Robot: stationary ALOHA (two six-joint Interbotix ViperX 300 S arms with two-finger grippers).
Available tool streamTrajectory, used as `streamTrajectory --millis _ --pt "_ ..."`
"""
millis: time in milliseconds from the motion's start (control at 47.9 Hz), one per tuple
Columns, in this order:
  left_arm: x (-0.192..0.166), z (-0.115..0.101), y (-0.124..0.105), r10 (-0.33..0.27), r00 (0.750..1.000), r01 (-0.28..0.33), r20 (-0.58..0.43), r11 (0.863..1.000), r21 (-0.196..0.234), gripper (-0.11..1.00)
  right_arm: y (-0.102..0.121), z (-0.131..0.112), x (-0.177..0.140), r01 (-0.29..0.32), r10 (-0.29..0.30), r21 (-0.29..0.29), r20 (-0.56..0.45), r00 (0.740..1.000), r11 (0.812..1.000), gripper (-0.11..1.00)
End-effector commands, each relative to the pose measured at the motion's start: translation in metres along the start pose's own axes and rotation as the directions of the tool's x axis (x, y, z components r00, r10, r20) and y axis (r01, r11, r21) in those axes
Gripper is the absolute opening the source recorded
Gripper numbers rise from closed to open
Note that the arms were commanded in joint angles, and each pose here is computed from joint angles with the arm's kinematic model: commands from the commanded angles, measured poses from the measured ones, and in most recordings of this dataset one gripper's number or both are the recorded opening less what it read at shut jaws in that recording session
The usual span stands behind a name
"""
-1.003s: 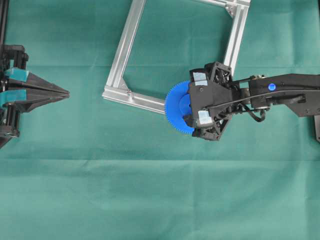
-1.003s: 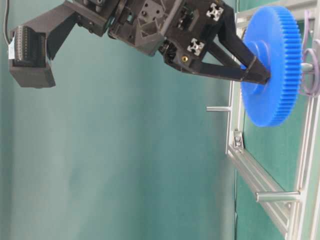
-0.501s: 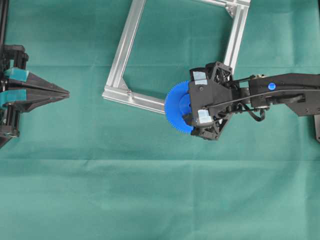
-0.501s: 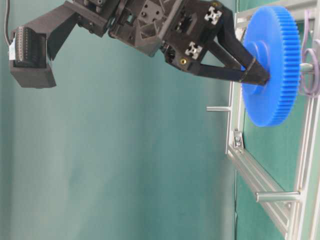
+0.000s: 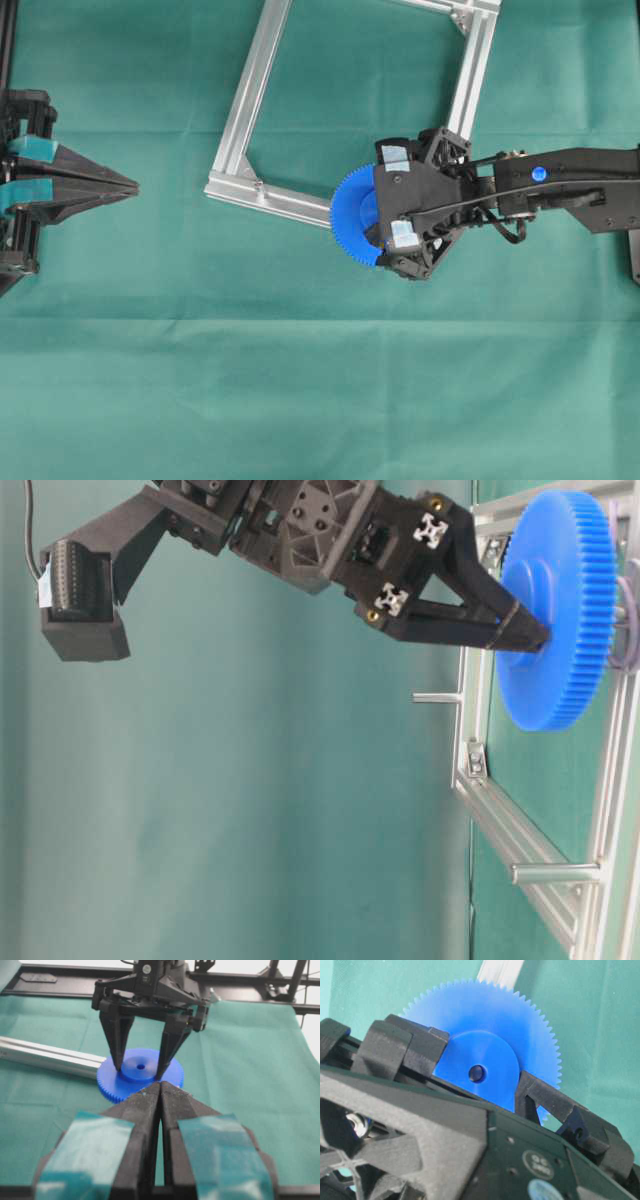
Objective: Find the location of the shaft and insert the gear.
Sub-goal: 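Push the gear down onto the shaft with the right gripper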
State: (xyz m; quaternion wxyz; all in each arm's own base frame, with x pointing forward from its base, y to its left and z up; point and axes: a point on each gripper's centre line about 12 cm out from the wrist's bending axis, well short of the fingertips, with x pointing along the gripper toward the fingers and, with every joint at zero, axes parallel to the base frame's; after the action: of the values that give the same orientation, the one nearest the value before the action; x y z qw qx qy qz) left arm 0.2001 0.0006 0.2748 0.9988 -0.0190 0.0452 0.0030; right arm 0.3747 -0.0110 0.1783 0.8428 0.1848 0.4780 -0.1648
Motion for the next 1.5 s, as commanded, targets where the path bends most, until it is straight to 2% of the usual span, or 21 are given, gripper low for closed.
streamTrajectory --millis 0,1128,1483 --pt "0.002 0.006 0.0 0.001 1.0 -0.001 0.014 1.0 -0.003 0.0 0.005 0.006 -0.007 -0.017 0.017 0.001 0.024 1.0 1.0 0.69" --pt "0.002 0.005 0.0 0.002 1.0 -0.002 0.011 1.0 -0.003 0.0 0.002 -0.008 0.026 0.013 -0.013 0.003 -0.042 0.999 1.0 0.69" --pt "0.002 0.005 0.0 0.001 1.0 -0.001 0.009 1.0 -0.002 0.0 0.001 -0.009 0.028 0.016 -0.015 0.003 -0.047 0.999 1.0 0.69"
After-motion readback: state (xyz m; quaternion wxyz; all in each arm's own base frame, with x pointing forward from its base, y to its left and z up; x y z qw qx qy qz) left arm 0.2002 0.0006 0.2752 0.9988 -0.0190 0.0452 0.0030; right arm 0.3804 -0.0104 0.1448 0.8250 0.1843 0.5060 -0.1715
